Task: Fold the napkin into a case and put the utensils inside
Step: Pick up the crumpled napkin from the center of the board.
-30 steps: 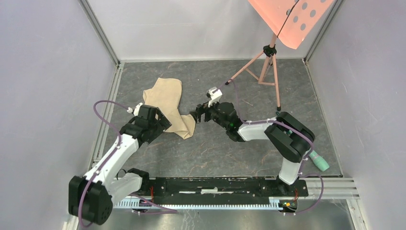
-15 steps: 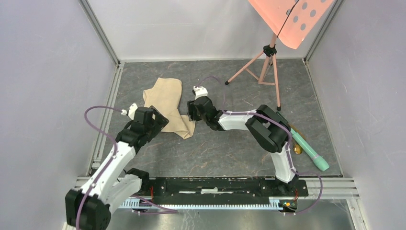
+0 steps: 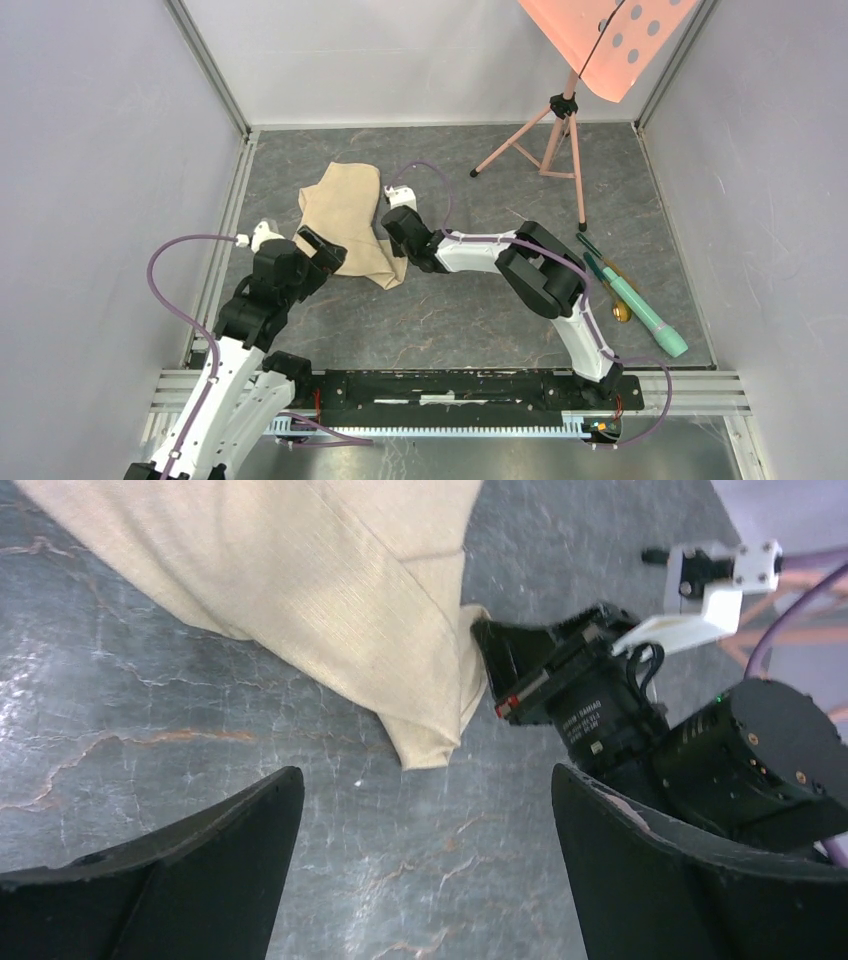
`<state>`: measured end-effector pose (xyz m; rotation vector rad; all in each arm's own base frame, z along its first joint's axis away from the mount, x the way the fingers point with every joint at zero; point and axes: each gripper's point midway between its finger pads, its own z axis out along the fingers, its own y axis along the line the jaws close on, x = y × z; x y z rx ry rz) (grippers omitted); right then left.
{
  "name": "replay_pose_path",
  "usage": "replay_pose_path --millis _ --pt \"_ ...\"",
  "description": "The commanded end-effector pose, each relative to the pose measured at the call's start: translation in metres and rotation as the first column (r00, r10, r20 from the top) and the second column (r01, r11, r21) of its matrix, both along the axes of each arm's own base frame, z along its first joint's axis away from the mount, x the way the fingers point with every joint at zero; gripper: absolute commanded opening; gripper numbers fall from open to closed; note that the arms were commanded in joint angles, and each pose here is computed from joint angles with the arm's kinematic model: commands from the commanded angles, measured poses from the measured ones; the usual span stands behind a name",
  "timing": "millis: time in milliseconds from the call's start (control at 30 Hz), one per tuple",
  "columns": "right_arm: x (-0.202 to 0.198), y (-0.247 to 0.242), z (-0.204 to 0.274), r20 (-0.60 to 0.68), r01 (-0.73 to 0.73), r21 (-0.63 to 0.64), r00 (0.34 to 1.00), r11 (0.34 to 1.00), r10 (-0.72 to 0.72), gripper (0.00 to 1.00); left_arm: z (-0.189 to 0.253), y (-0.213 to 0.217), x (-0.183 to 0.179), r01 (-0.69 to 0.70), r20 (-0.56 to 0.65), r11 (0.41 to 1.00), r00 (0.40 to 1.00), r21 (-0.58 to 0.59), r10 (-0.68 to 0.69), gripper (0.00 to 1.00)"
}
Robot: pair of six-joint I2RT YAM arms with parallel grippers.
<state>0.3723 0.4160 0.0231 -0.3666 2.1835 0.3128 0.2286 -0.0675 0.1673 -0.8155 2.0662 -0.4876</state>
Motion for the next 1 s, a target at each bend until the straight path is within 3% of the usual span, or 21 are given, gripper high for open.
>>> replay_pose_path --millis 0,133,233,367,433,533,667,733,800,900,967 --pt "0.004 -0.024 0.025 0.105 0.055 -0.004 0.993 0.998 -0.054 0.0 0.018 -0.026 -0.003 0.214 0.062 0.977 0.975 0.017 -0.215 1.0" --pt "-0.013 -0.063 0.093 0.294 -0.028 0.168 0.955 0.985 -0.023 0.0 0.011 -0.061 0.0 0.403 0.075 0.914 0.914 -0.044 -0.399 1.0" --pt "-0.037 -0.112 0.153 0.5 -0.063 0.308 0.859 0.949 -0.106 0.0 -0.007 -0.082 0.001 0.494 0.013 0.862 0.868 -0.115 -0.496 1.0" --pt "-0.048 -0.168 0.163 0.557 0.037 0.325 0.8 0.945 -0.223 0.01 -0.043 -0.094 0.002 0.521 -0.117 0.843 0.836 -0.138 -0.536 1.0" --pt "-0.042 -0.178 0.163 0.553 0.066 0.325 0.795 0.943 -0.247 0.0 -0.06 -0.095 0.006 0.502 -0.185 0.861 0.841 -0.084 -0.508 0.99" --pt "-0.035 -0.188 0.163 0.543 0.082 0.327 0.799 0.941 -0.258 0.0 -0.074 -0.104 0.009 0.503 -0.234 0.859 0.85 0.096 -0.472 0.98" --pt "-0.031 -0.204 0.162 0.532 0.106 0.346 0.797 0.932 -0.288 0.01 -0.074 -0.128 0.011 0.545 -0.161 0.729 0.832 0.413 -0.531 1.0" --pt "-0.028 -0.214 0.158 0.51 0.118 0.374 0.803 0.92 -0.31 0.0 -0.084 -0.137 0.01 0.564 -0.163 0.659 0.807 0.497 -0.568 1.0" --pt "-0.025 -0.224 0.158 0.501 0.114 0.402 0.803 0.909 -0.322 0.0 -0.097 -0.127 0.012 0.539 -0.212 0.631 0.828 0.558 -0.52 1.0" --pt "-0.026 -0.232 0.16 0.509 0.093 0.414 0.801 0.905 -0.315 0.01 -0.099 -0.11 0.016 0.471 -0.228 0.655 0.876 0.591 -0.425 1.0" --pt "-0.024 -0.236 0.159 0.504 0.1 0.406 0.804 0.908 -0.314 0.01 -0.09 -0.117 0.02 0.474 -0.191 0.724 0.876 0.5 -0.442 1.0"
